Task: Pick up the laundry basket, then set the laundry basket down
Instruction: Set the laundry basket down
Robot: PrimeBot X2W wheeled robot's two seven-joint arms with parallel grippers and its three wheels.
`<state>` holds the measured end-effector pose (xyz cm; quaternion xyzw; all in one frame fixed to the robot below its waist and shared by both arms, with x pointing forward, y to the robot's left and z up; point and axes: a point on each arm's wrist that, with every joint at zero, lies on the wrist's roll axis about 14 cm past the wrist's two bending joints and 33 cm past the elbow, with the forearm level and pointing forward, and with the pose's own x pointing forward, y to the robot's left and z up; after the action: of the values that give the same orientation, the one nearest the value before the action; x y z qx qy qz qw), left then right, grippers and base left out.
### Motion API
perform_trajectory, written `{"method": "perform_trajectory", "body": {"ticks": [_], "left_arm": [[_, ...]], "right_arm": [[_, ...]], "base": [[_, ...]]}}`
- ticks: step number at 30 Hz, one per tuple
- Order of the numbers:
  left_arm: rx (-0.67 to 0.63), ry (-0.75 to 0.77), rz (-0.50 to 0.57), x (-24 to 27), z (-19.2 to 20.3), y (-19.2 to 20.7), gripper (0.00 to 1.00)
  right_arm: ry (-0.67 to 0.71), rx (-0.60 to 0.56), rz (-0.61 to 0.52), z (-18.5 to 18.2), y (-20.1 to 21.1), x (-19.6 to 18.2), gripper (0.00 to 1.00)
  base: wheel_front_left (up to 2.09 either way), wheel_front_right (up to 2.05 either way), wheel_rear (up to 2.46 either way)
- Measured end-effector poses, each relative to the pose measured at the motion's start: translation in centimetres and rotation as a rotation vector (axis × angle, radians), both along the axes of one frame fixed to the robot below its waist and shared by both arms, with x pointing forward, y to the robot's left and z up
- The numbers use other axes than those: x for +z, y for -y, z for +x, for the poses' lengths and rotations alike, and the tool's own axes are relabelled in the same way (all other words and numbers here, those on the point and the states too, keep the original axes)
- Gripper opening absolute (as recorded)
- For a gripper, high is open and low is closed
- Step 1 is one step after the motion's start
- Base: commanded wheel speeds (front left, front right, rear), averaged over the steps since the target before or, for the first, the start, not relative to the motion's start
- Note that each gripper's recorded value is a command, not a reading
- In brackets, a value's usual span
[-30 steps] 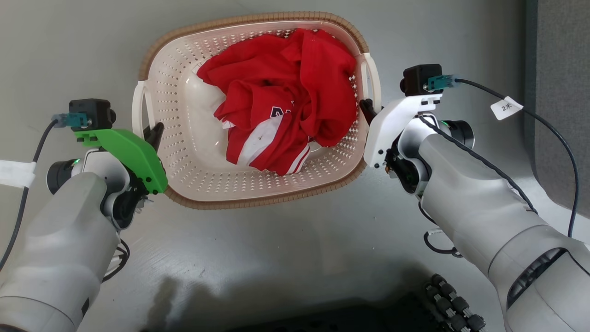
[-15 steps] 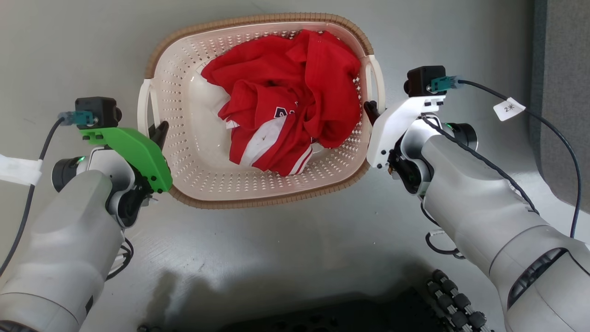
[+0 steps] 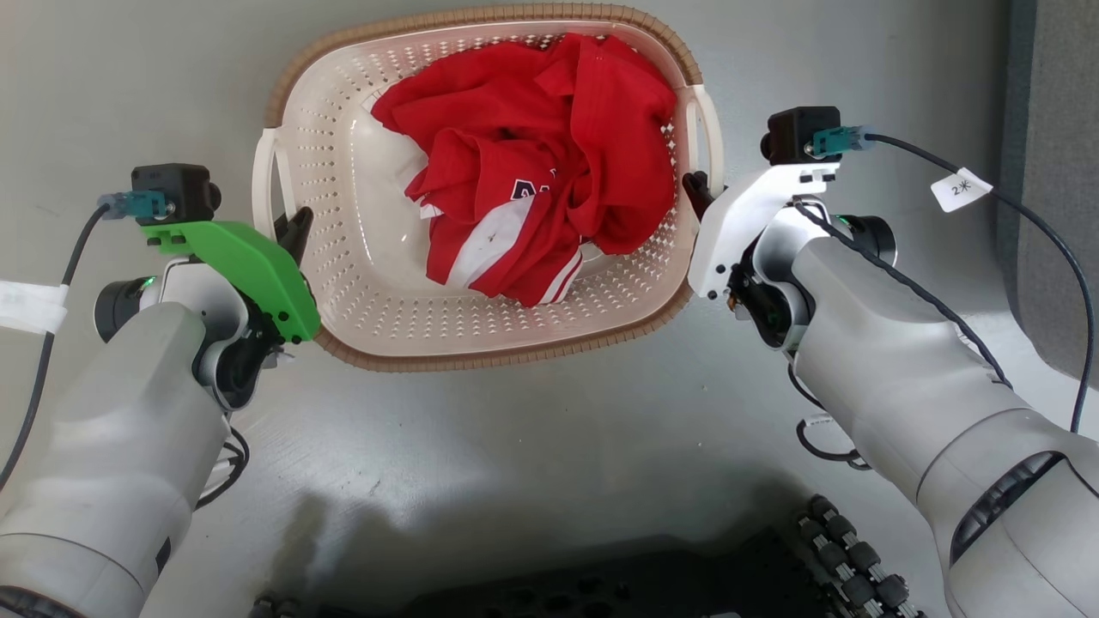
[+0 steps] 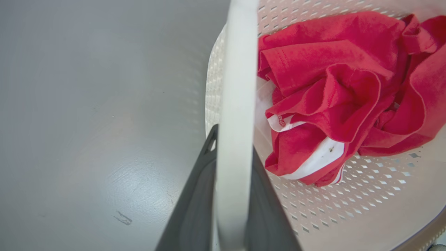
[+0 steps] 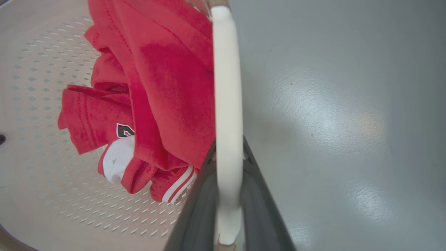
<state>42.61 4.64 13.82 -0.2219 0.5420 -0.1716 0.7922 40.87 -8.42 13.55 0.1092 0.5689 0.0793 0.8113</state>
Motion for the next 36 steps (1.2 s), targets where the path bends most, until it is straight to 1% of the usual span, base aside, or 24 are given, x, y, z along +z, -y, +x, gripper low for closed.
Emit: {"method": "perform_trajectory", "body": {"ticks": [7, 8, 9, 10, 11, 12, 14, 17, 21, 25, 30, 32, 36], "left_arm": [[0.009, -0.012, -0.010, -0.1, -0.2, 0.1, 0.00], [0.010, -0.015, -0.012, -0.1, -0.2, 0.1, 0.06], [0.010, -0.016, -0.013, -0.1, -0.3, 0.1, 0.31], [0.005, -0.022, -0.013, -0.1, -0.4, 0.2, 0.53], [-0.002, -0.030, -0.018, -0.1, -0.5, 0.3, 0.88], [-0.005, -0.035, -0.023, -0.1, -0.7, 0.5, 1.00], [-0.007, -0.038, -0.031, 0.1, -0.7, 0.7, 1.00], [-0.009, -0.035, -0.034, 0.2, -0.7, 0.8, 1.00], [-0.010, -0.022, -0.036, 0.5, -0.4, 0.8, 1.00], [0.017, 0.008, -0.040, 1.3, 0.3, 0.6, 1.00], [0.055, 0.099, -0.015, 2.7, 2.0, -0.7, 1.00], [0.081, 0.152, 0.000, 3.5, 3.0, -1.5, 1.00], [0.089, 0.267, 0.016, 5.7, 4.4, -2.0, 1.00]], "right_arm": [[0.000, 0.002, 0.000, -0.1, 0.0, -0.2, 0.00], [0.001, 0.004, 0.004, 0.0, 0.0, -0.2, 0.00], [0.003, 0.006, 0.007, 0.0, 0.0, -0.2, 0.00], [0.005, 0.010, 0.018, 0.1, -0.1, -0.2, 0.39], [0.006, 0.014, 0.025, 0.1, -0.1, -0.2, 0.74], [-0.008, 0.014, 0.024, -0.1, 0.0, -0.3, 1.00], [-0.031, 0.032, 0.044, -0.6, -0.4, -0.3, 1.00], [-0.026, 0.038, 0.065, -0.6, -0.9, -0.2, 1.00], [-0.012, 0.038, 0.071, -0.3, -1.0, 0.0, 1.00], [0.015, 0.029, 0.062, 0.2, -0.6, 0.6, 1.00], [0.090, 0.009, 0.060, 1.5, -0.2, 2.1, 1.00], [0.134, -0.004, 0.063, 2.3, -0.1, 2.9, 1.00], [0.224, -0.032, 0.073, 3.6, 0.1, 5.0, 1.00]], "base": [[0.00, 0.00, 0.00], [0.00, 0.00, 0.00], [0.00, 0.00, 0.00], [0.00, 0.00, 0.00], [0.00, 0.00, 0.00], [0.00, 0.00, 0.00], [0.00, 0.00, 0.00], [0.00, 0.00, 0.00], [0.00, 0.00, 0.00], [0.00, 0.00, 0.00], [0.00, 0.00, 0.00], [0.00, 0.00, 0.00], [0.00, 0.00, 0.00]]}}
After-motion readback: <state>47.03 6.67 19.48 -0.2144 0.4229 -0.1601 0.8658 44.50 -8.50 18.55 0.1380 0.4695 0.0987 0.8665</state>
